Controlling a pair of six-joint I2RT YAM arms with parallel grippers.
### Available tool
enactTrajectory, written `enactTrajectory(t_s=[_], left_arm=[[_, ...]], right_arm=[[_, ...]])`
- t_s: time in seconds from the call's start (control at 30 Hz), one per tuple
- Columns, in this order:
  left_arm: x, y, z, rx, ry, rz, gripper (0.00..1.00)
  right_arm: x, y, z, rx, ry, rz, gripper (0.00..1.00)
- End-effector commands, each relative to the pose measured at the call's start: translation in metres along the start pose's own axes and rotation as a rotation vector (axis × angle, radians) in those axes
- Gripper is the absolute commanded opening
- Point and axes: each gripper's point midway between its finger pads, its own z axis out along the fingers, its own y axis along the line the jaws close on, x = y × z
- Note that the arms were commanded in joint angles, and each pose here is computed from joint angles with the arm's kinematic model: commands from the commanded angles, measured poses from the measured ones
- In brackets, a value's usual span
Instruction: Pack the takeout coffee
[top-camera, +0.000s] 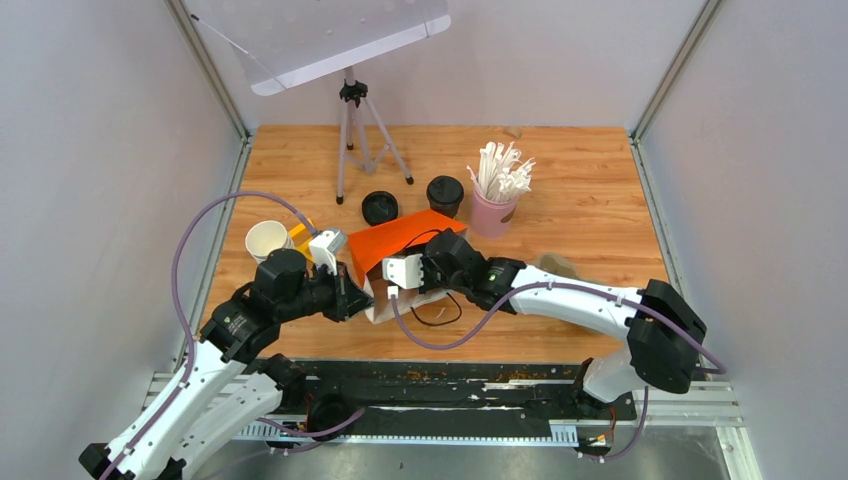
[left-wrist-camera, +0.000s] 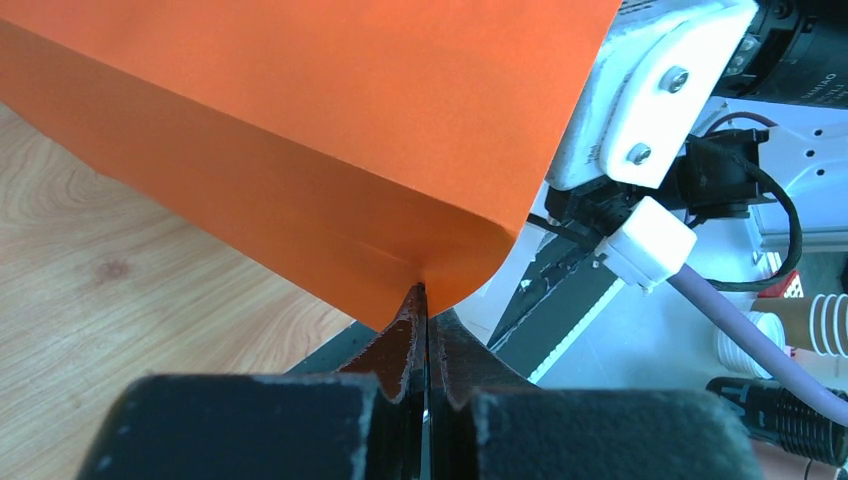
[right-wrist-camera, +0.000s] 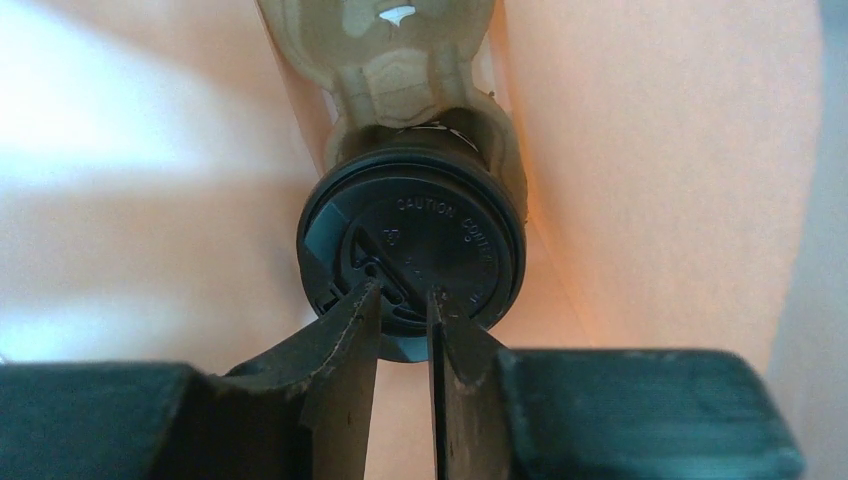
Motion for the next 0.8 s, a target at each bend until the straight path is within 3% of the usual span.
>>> enactTrajectory(t_s=[0.0, 0.23, 0.43, 0.77], left_arm=[[-0.012, -0.014, -0.005, 0.049, -0.039, 0.004, 0.0], [-0.015, -0.015, -0.004, 0.048, -0.054, -0.016, 0.0], [-0.022, -0.018, -0.008, 0.036, -0.069, -0.049, 0.0], [-0.028, -0.027, -0.014, 0.046, -0.059, -0.09, 0.0]], right_arm=[[-0.002, -0.008, 0.008, 0.04, -0.021, 0.031, 0.24], [-0.008, -0.019, -0.002, 0.045, -0.025, 0.058, 0.27], [-0.021, -0.024, -0.031, -0.037, -0.02, 0.144, 0.35], [-0.047, -0.019, -0.073, -0.183, -0.079, 0.219, 0.37]])
